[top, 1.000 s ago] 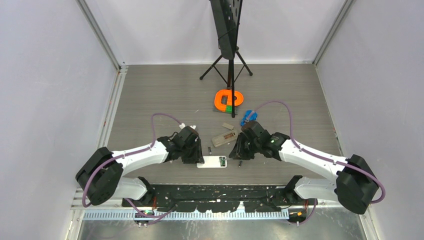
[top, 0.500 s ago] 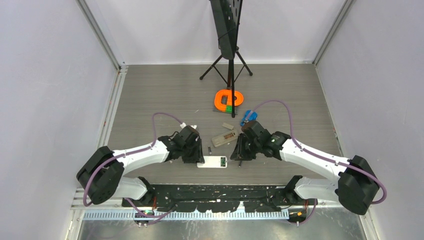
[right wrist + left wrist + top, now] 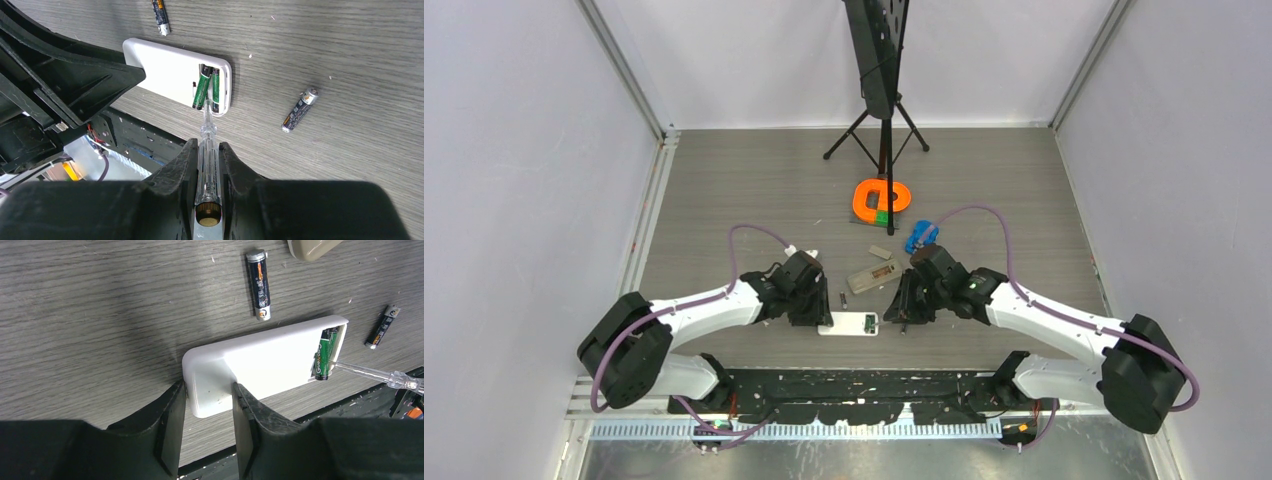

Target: Unload the batteries from the remote control

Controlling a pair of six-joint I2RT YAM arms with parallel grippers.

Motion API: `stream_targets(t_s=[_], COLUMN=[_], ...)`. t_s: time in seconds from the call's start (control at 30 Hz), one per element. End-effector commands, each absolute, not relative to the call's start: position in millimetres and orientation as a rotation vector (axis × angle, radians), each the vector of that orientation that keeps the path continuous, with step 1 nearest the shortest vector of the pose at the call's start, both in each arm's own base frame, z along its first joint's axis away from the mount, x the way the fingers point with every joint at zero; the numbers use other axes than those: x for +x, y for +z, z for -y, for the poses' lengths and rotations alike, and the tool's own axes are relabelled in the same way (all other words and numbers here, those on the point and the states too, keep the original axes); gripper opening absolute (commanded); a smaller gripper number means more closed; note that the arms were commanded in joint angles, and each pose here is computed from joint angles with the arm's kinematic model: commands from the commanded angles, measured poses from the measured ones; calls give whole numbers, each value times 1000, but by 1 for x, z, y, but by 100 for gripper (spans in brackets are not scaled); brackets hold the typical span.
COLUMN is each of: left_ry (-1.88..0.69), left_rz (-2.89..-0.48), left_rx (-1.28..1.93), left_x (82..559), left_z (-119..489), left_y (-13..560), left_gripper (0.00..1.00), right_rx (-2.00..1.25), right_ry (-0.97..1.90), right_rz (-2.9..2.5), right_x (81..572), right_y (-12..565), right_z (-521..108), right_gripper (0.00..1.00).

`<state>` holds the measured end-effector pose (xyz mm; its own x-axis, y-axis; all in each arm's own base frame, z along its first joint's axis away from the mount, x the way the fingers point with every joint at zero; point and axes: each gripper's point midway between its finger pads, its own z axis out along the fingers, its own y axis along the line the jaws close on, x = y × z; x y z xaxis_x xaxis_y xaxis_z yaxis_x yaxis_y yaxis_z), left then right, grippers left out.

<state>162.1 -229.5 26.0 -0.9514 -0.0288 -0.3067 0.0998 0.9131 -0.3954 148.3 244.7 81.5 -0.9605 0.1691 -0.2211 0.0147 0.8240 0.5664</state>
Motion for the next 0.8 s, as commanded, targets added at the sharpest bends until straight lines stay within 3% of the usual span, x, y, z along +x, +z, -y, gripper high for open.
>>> stream_targets(t_s=[0.0, 0.77], left_ry=[-558, -558], left_rz=[-2782, -2783], left_rx=[86, 83], left_x=[159, 157], left_z=[228, 227], left_y=[16, 15], left_gripper=[39, 39], right_rx=[185, 238], right_ry=[979, 922], right_rz=[-2613, -2552], right_x=[164, 181], right_y=[108, 110], right_z=[-261, -258], right_gripper=[0, 1])
